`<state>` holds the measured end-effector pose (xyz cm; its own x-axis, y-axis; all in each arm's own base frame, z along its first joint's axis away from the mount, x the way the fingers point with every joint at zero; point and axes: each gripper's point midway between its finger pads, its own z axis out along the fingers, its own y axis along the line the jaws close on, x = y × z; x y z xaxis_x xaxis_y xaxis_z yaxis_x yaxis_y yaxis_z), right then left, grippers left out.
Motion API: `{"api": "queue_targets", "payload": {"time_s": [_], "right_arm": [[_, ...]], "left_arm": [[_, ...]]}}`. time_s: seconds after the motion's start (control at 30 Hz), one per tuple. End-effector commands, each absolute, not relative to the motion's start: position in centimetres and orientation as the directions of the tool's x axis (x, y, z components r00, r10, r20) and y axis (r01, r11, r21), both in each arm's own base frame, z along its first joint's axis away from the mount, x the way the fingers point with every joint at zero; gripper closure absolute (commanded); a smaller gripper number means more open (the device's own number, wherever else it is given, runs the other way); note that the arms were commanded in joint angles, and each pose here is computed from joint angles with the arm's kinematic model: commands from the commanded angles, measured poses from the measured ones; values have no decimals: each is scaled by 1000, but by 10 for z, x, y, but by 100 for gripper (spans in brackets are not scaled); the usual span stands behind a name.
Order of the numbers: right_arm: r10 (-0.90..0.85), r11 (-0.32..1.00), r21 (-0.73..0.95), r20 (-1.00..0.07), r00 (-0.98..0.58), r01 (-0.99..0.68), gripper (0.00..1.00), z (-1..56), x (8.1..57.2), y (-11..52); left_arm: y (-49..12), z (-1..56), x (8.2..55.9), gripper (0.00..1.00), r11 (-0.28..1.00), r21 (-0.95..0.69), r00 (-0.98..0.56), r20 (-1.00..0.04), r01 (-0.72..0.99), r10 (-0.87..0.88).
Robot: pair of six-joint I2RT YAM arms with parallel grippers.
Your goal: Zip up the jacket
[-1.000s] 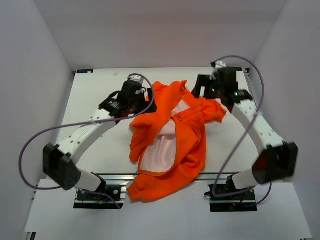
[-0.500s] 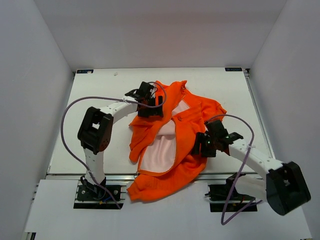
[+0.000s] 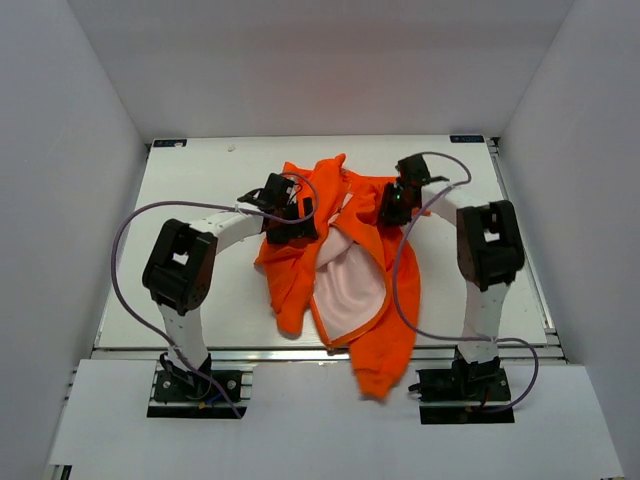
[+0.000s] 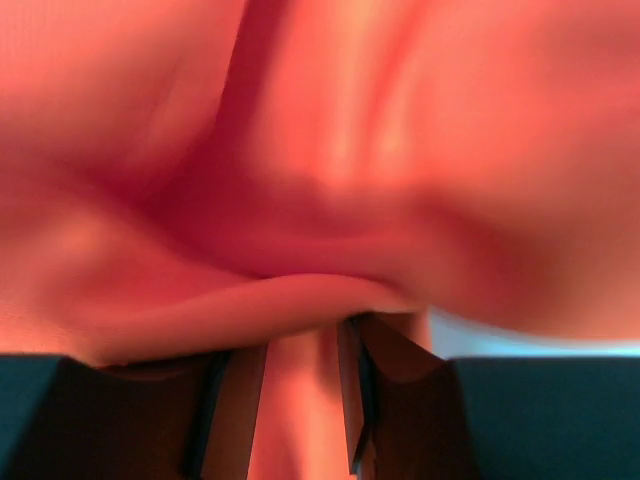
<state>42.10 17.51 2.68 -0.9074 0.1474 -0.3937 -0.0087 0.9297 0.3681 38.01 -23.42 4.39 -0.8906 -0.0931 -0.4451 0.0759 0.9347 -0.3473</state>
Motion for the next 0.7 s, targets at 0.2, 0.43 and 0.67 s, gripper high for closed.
{"api": "queue_targets", "payload": {"time_s": [0.2,0.43,0.67], "right_arm": [[79,933,319,-633,-770,-166,52,94,594,138],[88,924,309,-745,-662,-225,11,192,564,130],[205,891,433,-651,-731,-136,11,199,417,126]], "left_arm": [[-223,34,444,2,906,-424,-901,-395,5,-180],[-247,134,500,2,852,-499,-810,-558,156,-178],[-201,199,433,2,880,-461,-710,-657,110,-256]]}}
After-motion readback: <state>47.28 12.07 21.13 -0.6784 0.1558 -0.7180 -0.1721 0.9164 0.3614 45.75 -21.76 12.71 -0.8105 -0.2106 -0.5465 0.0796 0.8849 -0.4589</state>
